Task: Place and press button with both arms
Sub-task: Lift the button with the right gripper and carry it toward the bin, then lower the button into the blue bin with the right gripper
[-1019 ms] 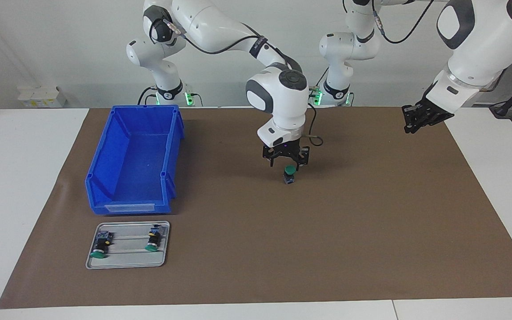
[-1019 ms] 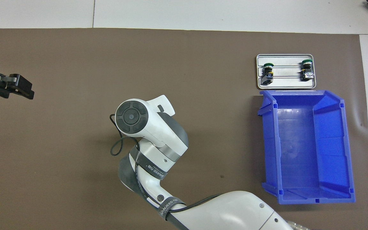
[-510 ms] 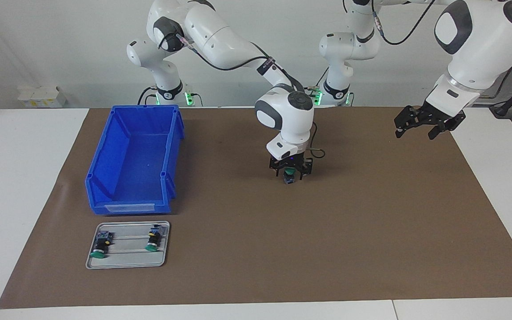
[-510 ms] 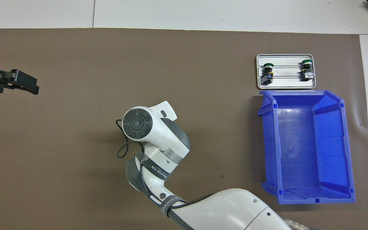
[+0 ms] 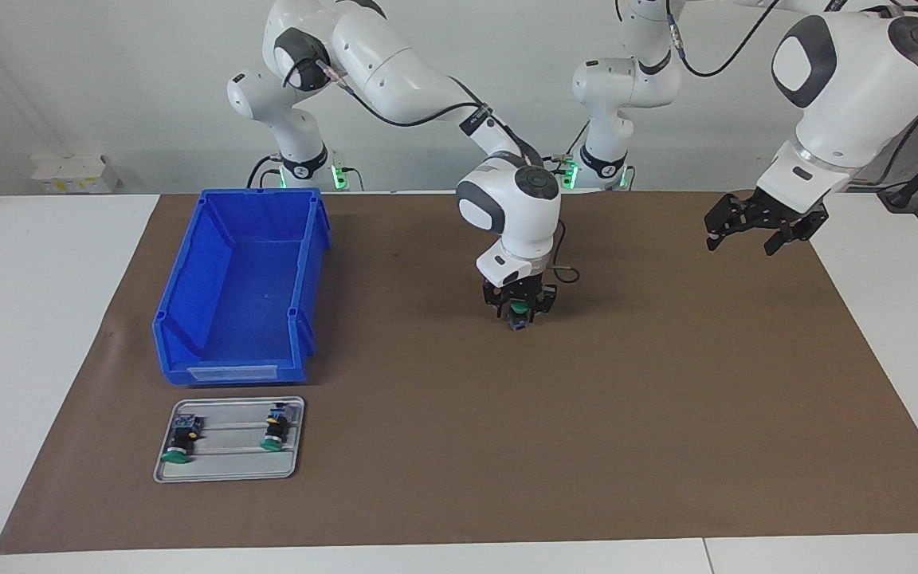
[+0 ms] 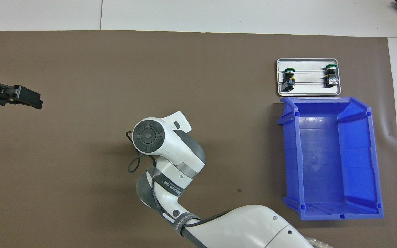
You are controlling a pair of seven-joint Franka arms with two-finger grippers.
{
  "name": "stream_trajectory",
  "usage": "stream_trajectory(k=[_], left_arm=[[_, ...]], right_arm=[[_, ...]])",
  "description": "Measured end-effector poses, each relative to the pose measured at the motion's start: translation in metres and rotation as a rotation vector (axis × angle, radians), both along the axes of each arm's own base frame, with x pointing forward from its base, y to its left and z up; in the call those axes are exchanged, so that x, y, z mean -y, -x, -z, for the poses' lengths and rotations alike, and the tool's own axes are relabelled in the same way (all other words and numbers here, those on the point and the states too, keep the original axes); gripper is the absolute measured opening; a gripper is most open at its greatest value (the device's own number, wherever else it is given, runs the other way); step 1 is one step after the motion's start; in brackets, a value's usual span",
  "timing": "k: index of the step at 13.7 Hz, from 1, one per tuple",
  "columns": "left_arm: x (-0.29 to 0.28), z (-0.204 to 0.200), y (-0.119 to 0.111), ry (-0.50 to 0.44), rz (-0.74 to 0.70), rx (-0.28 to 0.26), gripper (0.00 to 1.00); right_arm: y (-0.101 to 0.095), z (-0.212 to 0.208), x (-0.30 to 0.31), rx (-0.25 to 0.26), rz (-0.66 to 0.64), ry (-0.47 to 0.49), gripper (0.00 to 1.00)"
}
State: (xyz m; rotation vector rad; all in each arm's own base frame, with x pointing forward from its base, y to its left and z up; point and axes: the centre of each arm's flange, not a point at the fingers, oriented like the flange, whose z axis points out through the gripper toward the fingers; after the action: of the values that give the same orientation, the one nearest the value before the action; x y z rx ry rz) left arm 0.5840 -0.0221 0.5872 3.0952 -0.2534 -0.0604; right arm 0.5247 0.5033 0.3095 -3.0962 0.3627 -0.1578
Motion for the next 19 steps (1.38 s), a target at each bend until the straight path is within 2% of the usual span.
stream_trajectory(k=[1,5,8,13,19], left_arm=[[0.0,0.0,0.001,0.0,0.0,-0.001,1.0],[-0.003,0.003,0.004,-0.001,0.011,-0.009,1.0],[-0.011,0.005,0.006,-0.007,0.001,-0.013,1.0],[-0.042,0.0,0.009,-0.015,0.007,-0.004,1.0],[-0.038,-0.001,0.01,-0.014,0.019,-0.001,1.0]], right_arm=[[-0.001,-0.001,0.0,0.004,0.0,-0.003,0.42],[-0.005,-0.009,0.003,0.02,0.006,-0.017,0.4],[-0.02,-0.036,0.02,0.051,0.038,-0.04,0.37],[-0.056,-0.09,0.111,0.089,0.151,-0.05,0.37],[-0.074,-0.156,0.241,0.107,0.165,-0.005,0.37]])
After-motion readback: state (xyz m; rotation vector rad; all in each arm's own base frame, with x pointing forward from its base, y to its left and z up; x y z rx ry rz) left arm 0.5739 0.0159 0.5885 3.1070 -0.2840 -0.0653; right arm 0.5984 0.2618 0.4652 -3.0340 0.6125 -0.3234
